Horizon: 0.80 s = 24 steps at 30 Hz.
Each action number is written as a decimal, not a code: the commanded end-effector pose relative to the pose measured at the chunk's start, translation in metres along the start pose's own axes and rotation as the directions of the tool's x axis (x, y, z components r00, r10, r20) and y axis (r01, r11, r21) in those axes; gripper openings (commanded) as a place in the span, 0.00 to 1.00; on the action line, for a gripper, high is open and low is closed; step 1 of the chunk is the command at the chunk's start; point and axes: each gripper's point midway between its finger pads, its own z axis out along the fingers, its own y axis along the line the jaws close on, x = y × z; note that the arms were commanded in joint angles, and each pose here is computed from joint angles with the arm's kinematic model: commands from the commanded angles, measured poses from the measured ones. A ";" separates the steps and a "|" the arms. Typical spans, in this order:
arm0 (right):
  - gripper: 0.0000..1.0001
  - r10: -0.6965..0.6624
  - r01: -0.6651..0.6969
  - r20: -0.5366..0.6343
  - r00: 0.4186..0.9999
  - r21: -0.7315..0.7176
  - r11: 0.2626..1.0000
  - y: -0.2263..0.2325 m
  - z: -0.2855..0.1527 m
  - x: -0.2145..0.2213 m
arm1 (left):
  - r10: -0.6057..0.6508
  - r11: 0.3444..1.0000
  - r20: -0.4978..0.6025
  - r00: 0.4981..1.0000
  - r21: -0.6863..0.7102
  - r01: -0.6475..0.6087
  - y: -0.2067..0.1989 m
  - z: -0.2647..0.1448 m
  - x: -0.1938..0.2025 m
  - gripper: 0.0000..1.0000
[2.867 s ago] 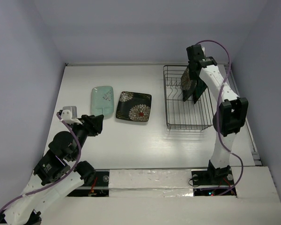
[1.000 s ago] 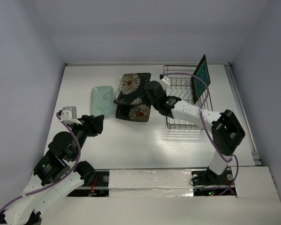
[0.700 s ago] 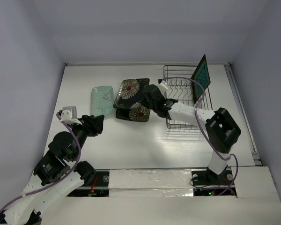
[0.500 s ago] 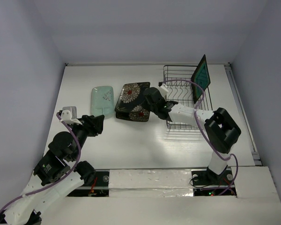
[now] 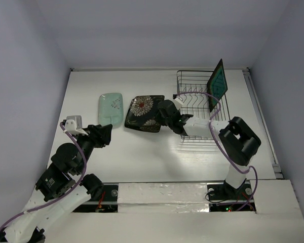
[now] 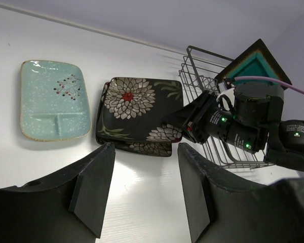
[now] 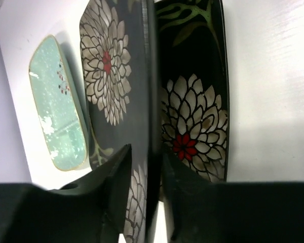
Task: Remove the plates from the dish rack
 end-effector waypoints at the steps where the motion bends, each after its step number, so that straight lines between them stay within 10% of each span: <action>1: 0.36 0.050 -0.043 0.043 0.998 -0.159 0.986 0.045 -0.013 -0.019 | -0.019 1.000 0.030 0.999 0.019 0.018 -0.004 0.000 -0.006 0.50; 15: 1.00 -0.146 0.146 0.004 0.989 -0.009 0.989 0.000 -0.011 -0.006 | -0.026 0.999 0.041 0.999 0.020 0.025 -0.003 -0.002 -0.009 0.50; 24: 1.00 -0.335 0.337 -0.050 0.941 0.044 0.941 -0.007 -0.029 -0.014 | -0.027 1.000 0.043 0.999 0.016 0.027 -0.002 -0.002 -0.009 0.50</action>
